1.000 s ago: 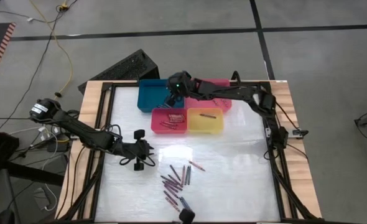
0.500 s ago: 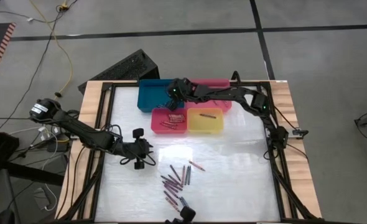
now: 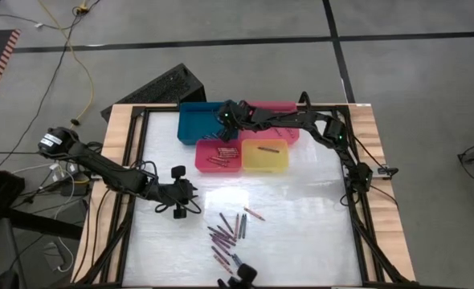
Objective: Sort crayons
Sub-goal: Put the blue crayon into the blue bin
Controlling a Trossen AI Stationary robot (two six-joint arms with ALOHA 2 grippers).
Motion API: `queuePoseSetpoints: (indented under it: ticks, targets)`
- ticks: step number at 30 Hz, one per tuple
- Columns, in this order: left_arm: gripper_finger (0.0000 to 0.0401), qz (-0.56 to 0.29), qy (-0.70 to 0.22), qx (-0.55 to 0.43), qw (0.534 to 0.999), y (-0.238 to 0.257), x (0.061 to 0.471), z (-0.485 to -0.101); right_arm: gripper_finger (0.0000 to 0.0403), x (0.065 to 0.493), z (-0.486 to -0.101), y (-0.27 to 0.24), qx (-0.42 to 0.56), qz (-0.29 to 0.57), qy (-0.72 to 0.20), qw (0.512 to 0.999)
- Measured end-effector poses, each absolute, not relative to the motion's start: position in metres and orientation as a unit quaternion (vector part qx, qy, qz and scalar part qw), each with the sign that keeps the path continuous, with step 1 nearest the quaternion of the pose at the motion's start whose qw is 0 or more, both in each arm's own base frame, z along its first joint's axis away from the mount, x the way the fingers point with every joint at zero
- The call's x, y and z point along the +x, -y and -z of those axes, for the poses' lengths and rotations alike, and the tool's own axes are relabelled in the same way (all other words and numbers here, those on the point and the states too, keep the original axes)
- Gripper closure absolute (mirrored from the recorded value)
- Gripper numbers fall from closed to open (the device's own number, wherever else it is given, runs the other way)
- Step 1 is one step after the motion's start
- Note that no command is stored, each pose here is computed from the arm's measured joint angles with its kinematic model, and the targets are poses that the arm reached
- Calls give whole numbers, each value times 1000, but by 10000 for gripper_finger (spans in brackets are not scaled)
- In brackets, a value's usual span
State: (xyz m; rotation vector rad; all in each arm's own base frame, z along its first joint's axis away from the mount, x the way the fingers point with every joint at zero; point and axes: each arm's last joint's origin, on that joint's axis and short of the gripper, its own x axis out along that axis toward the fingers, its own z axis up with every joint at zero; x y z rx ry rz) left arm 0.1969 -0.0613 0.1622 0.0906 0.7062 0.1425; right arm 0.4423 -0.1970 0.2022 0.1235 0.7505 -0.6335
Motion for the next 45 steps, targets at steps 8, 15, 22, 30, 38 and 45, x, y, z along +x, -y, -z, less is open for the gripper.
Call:
queuePoseSetpoints:
  ticks: [8, 15, 22, 30, 38, 45]
  targets:
    - [307, -70, -345, 45, 935, 61, 197, -162, 343, 440, -201, 200, 58, 305, -367, 877]
    - [307, -70, -345, 44, 935, 61, 197, -162, 343, 431, -239, 190, 46, 279, -375, 883]
    - [307, -72, -347, 38, 934, 61, 197, -162, 343, 411, -282, 144, 131, 181, -455, 862]
    - [307, -73, -348, 37, 934, 61, 196, -162, 343, 402, -286, 47, 163, 75, -567, 804]
    - [307, -75, -347, 36, 934, 61, 196, -162, 343, 410, -274, -70, 6, -96, -568, 817]
    - [307, -76, -342, 38, 936, 61, 197, -163, 343, 405, -266, -148, -124, -214, -512, 823]
